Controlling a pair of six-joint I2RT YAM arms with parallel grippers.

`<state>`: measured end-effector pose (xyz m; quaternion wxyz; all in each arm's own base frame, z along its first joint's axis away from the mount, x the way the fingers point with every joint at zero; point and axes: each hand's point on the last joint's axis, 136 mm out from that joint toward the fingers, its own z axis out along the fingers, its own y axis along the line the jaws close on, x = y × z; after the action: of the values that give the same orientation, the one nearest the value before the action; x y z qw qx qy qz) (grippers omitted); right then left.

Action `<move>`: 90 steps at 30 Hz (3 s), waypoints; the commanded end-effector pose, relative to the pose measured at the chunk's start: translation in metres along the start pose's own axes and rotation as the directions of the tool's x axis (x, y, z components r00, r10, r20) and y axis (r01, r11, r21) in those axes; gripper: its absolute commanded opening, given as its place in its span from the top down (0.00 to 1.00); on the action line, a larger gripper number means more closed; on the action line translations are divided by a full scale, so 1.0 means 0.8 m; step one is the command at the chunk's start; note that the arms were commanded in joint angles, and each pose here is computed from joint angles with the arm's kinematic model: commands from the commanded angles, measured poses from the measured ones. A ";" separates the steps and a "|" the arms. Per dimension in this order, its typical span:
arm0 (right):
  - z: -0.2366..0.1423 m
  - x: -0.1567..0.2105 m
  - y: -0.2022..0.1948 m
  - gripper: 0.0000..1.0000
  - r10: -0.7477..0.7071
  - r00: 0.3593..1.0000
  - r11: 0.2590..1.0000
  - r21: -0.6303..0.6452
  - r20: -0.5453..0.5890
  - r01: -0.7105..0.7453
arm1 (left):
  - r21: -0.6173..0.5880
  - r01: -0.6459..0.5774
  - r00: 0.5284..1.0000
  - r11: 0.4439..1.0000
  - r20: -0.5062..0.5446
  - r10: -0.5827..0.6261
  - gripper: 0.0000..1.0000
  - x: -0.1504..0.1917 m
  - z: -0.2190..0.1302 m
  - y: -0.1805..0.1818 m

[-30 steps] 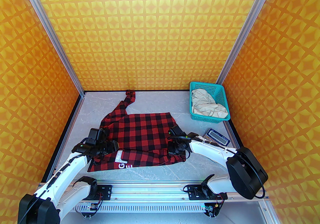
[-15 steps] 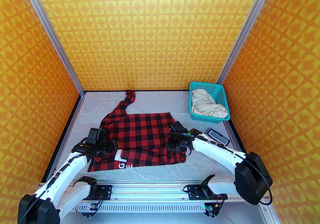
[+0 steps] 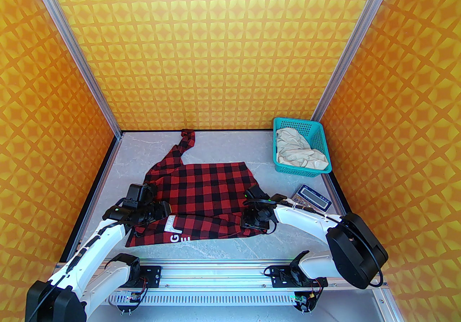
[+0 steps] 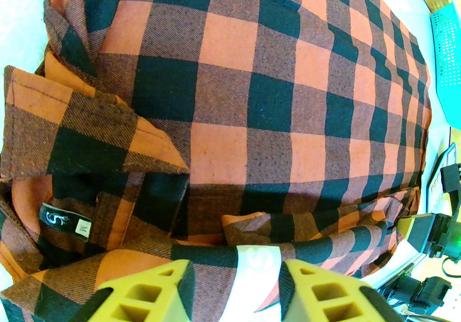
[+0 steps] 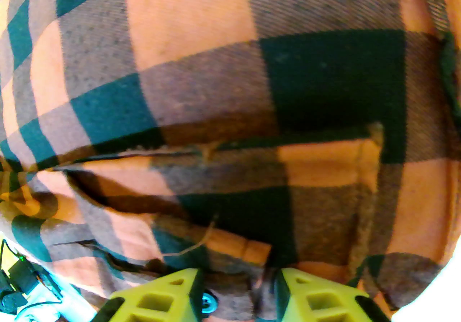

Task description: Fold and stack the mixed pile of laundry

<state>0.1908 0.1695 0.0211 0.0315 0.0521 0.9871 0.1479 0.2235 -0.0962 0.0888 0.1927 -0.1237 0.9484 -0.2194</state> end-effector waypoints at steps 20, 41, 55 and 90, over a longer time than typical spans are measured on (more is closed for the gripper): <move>-0.008 0.006 0.028 0.76 -0.002 1.000 0.998 -0.069 0.004 0.002 | 0.008 -0.023 0.999 1.000 0.034 0.023 0.56 -0.011 -0.011 -0.007; -0.099 -0.047 0.019 1.00 -0.211 0.965 0.968 0.173 0.159 0.183 | 0.026 -0.027 0.998 0.999 0.061 0.026 0.56 -0.017 -0.025 -0.016; -0.041 -0.043 -0.020 0.56 -0.149 0.974 0.966 0.237 0.172 0.106 | 0.053 0.033 0.999 0.998 -0.023 -0.032 0.61 0.018 0.011 -0.010; -0.086 -0.058 -0.005 1.00 -0.164 0.972 0.960 0.255 0.170 0.118 | 0.089 -0.156 0.968 0.984 -0.186 0.170 0.93 0.060 0.063 -0.075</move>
<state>0.2269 0.1447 0.0638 0.1069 0.0032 0.9940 0.0209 0.1993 -0.1810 0.0533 0.0988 -0.0109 0.9631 -0.2500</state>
